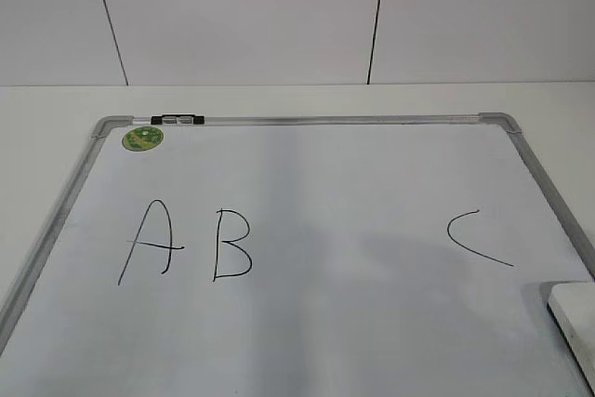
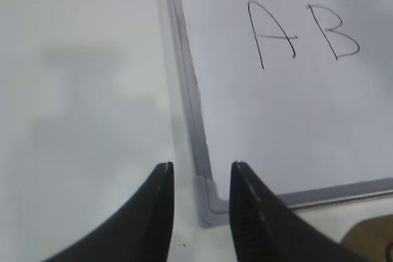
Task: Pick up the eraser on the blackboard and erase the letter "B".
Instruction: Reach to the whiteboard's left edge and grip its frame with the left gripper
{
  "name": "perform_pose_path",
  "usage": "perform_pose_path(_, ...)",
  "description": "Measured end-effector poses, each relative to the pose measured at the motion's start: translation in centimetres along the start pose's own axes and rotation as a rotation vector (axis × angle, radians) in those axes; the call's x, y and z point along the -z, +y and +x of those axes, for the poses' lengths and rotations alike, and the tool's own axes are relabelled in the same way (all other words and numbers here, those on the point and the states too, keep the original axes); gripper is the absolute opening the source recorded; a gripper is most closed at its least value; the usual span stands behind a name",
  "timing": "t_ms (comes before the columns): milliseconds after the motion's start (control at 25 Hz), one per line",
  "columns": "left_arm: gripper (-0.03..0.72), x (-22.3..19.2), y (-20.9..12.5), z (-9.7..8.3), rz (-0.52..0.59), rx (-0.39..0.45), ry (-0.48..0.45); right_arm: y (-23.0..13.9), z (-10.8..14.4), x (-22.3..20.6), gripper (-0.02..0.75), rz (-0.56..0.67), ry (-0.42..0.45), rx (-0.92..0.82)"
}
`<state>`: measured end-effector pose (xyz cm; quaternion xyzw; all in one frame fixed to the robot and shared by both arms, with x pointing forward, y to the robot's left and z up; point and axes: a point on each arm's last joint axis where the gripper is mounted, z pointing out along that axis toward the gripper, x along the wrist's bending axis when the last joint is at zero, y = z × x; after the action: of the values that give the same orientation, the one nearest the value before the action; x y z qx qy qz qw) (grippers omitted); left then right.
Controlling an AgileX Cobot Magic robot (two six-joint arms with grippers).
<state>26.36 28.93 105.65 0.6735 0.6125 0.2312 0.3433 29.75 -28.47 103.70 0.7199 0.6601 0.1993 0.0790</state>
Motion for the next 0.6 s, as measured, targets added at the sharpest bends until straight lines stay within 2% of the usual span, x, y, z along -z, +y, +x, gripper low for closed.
perform_pose_path(240, 0.237, -2.6, 4.2, -0.3, 0.200, 0.046, -0.029, 0.4, 0.0, -0.4, 0.584, 0.032, -0.004, -0.007)
perform_pose_path(600, 0.236, -10.3, 9.6, 0.6, 0.463, 0.059, 0.024, 0.4, -0.1, -0.4, 0.584, 0.030, -0.014, -0.004)
